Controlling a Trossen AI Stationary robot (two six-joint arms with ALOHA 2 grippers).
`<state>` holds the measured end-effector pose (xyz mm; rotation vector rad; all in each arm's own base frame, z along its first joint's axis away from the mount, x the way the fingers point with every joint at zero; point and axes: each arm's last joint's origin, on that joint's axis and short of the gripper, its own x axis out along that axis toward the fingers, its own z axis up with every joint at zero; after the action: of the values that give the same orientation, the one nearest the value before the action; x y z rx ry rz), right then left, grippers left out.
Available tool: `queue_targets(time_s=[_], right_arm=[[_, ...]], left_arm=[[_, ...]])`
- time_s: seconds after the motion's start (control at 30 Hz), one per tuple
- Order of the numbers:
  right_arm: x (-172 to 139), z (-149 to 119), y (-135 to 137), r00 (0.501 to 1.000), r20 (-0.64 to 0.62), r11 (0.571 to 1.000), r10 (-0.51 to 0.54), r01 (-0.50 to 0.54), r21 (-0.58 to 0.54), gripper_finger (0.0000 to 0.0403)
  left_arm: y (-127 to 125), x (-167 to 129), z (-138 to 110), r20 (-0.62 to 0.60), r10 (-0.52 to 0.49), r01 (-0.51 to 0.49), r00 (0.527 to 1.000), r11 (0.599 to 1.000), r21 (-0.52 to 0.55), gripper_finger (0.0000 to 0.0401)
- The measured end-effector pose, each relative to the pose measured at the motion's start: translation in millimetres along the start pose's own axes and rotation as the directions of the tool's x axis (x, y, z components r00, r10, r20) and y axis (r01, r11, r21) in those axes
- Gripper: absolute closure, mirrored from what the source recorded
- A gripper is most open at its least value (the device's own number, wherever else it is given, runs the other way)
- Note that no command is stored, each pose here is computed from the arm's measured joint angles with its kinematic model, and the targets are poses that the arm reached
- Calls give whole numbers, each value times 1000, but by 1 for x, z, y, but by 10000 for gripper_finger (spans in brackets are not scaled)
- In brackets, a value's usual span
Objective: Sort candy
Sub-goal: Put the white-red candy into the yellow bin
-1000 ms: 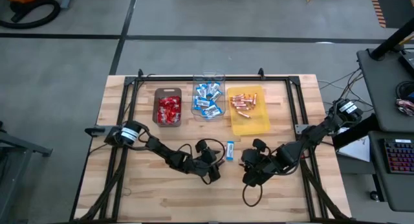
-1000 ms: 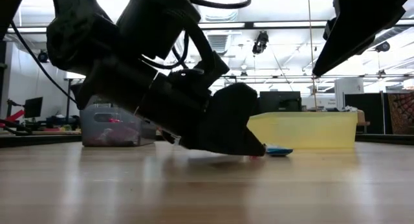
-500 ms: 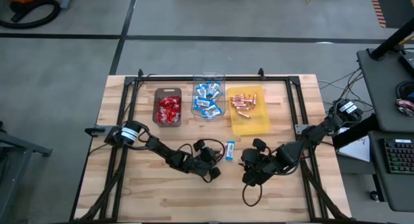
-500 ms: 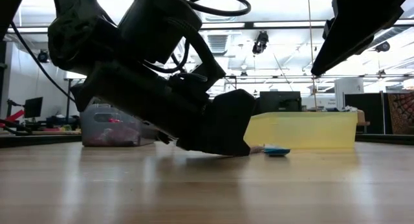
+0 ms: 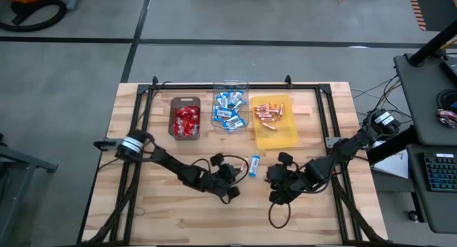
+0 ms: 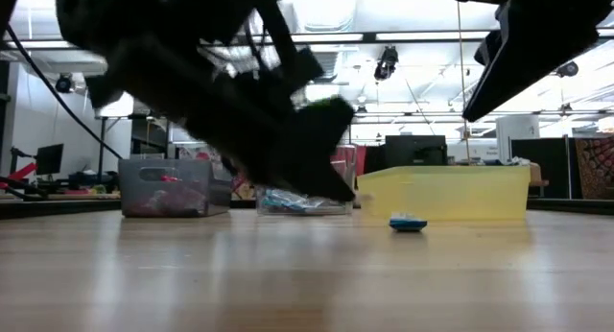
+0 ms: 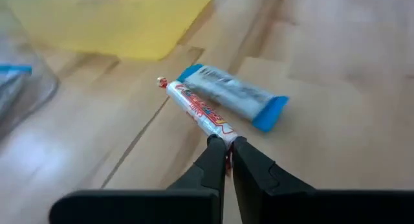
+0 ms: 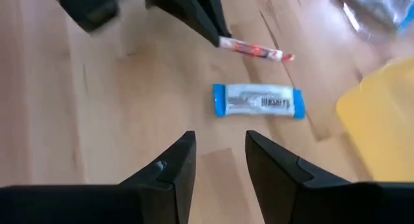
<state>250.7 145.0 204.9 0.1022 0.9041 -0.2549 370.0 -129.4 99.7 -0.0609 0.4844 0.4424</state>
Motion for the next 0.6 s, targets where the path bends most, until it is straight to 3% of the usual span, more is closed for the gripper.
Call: queue_targets(time_s=[0.17,0.3,0.6], right_arm=[[5,-2,-2,995,89,982,-52,67,-176,279],[5,5,2,986,160,949,-36,84,-305,264],[4,14,7,974,227,886,22,86,-455,213]], left_arm=[[0,-21,20,-19,-132,133,991,987,92,401],[-2,-32,36,-18,-272,272,962,959,84,401],[-4,-39,53,57,-316,314,947,948,44,401]])
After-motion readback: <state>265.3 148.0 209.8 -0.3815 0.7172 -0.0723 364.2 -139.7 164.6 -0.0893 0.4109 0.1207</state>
